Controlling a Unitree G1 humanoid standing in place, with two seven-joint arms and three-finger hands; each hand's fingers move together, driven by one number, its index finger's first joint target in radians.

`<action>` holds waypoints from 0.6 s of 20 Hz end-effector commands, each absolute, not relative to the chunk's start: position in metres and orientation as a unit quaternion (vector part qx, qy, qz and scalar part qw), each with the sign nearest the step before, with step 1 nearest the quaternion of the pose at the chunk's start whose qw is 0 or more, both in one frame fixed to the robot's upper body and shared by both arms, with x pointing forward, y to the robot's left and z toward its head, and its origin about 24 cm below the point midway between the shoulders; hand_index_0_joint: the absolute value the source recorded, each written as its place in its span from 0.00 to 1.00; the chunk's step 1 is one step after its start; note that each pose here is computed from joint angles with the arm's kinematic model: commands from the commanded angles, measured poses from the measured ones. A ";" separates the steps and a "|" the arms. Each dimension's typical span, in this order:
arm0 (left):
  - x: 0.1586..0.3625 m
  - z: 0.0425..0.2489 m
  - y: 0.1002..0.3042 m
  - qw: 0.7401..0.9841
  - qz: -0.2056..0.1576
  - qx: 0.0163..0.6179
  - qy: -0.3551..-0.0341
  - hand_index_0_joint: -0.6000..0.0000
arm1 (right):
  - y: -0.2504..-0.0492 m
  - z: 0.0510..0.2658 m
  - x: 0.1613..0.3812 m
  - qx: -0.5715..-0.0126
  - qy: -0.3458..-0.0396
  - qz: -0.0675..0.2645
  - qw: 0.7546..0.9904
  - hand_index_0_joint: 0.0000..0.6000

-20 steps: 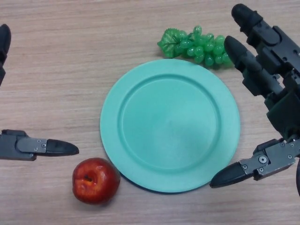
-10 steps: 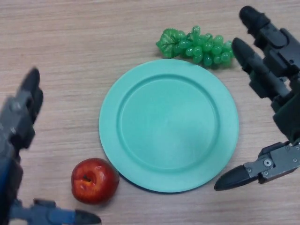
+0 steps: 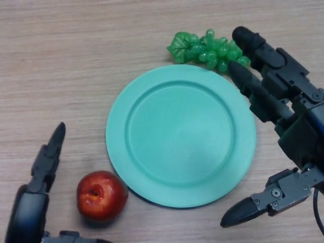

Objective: Pick up the red apple and place it on the plate

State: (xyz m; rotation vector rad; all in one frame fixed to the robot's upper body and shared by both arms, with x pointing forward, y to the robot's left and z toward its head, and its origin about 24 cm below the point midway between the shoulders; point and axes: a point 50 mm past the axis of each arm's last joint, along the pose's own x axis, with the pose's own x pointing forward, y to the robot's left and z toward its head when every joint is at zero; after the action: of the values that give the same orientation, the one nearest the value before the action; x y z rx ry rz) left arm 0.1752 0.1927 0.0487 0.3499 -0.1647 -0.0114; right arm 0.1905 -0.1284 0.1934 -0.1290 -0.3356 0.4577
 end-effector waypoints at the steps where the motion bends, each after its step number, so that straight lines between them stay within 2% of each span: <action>1: 0.168 0.063 0.191 0.972 -0.034 0.180 -0.148 1.00 | -0.127 0.215 0.176 -0.069 -0.251 0.237 0.936 0.00; 2: 0.168 0.059 0.190 0.972 -0.040 0.184 -0.138 1.00 | -0.127 0.214 0.175 -0.072 -0.253 0.238 0.935 0.00; 5: 0.170 0.052 0.186 0.972 -0.046 0.184 -0.139 1.00 | -0.128 0.213 0.172 -0.076 -0.257 0.240 0.933 0.00; 7: 0.169 0.051 0.186 0.970 -0.049 0.191 -0.140 0.67 | -0.128 0.213 0.172 -0.077 -0.257 0.240 0.933 0.00; 8: 0.167 0.049 0.185 0.970 -0.055 0.195 -0.137 0.42 | -0.128 0.212 0.171 -0.077 -0.257 0.240 0.933 0.00; 9: 0.166 0.047 0.184 0.970 -0.061 0.196 -0.129 0.25 | -0.129 0.212 0.171 -0.077 -0.256 0.240 0.933 0.00; 10: 0.166 0.045 0.182 0.967 -0.064 0.211 -0.125 0.00 | -0.129 0.211 0.170 -0.077 -0.255 0.240 0.933 0.00; 12: 0.166 0.052 0.182 0.970 -0.056 0.194 -0.135 0.00 | -0.130 0.212 0.170 -0.077 -0.257 0.238 0.933 0.00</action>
State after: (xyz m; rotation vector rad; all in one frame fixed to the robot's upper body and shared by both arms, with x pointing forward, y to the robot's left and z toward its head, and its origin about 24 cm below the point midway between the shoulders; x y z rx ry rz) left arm 0.1704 0.1822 0.0305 0.3733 -0.1182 -0.1048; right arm 0.1844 -0.1299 0.1860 -0.1532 -0.2993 0.4727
